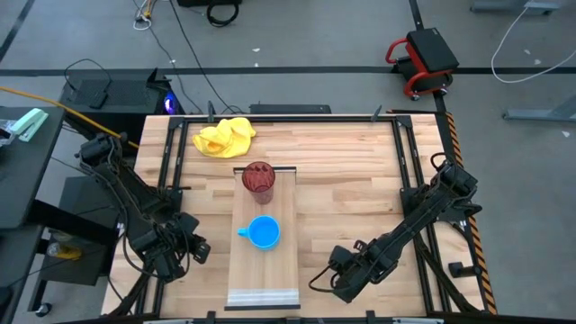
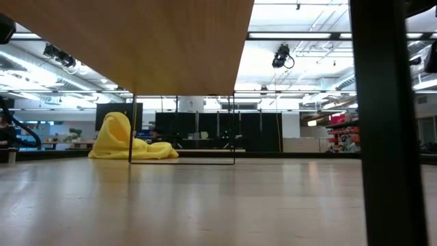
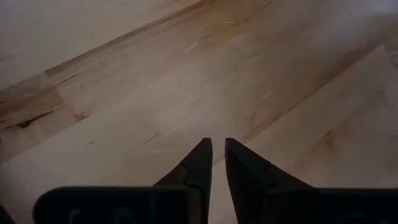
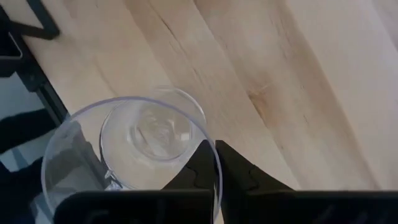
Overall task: Stack small to large cups/mugs on shelf
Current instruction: Put the transparent mug on the shelf
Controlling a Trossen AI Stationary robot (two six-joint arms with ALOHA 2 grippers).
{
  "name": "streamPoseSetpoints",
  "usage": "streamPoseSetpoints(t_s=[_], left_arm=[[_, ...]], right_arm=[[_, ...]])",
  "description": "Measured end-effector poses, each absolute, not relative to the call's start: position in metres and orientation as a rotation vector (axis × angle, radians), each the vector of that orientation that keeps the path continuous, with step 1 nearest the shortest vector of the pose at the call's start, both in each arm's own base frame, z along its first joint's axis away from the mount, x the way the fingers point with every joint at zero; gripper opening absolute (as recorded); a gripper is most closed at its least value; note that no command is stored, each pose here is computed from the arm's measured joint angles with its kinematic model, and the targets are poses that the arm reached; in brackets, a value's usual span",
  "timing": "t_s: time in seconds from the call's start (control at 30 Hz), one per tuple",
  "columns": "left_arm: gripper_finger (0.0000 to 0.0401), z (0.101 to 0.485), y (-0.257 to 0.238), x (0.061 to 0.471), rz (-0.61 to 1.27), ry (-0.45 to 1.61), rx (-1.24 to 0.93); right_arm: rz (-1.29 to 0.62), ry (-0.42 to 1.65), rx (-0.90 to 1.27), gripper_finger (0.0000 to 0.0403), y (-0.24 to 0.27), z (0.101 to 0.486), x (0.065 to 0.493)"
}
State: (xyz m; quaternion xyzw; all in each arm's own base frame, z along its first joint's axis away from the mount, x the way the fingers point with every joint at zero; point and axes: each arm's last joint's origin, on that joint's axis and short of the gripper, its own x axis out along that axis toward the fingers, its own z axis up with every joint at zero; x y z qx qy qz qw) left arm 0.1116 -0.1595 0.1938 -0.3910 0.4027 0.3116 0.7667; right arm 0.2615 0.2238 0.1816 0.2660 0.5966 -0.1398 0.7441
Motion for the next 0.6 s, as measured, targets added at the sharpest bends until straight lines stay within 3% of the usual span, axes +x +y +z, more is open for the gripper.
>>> streamPoseSetpoints(t_s=[0.33,0.6], left_arm=[[0.0045,0.194,-0.159,0.112,0.677,0.872,-0.848],[0.0034,0.194,-0.158,0.112,0.677,0.834,-0.831]], right_arm=[[-0.522,1.119,0.782,0.0004,0.222,0.197,0.262],[-0.893,1.017,1.02,0.0002,0.217,0.21,0.253]])
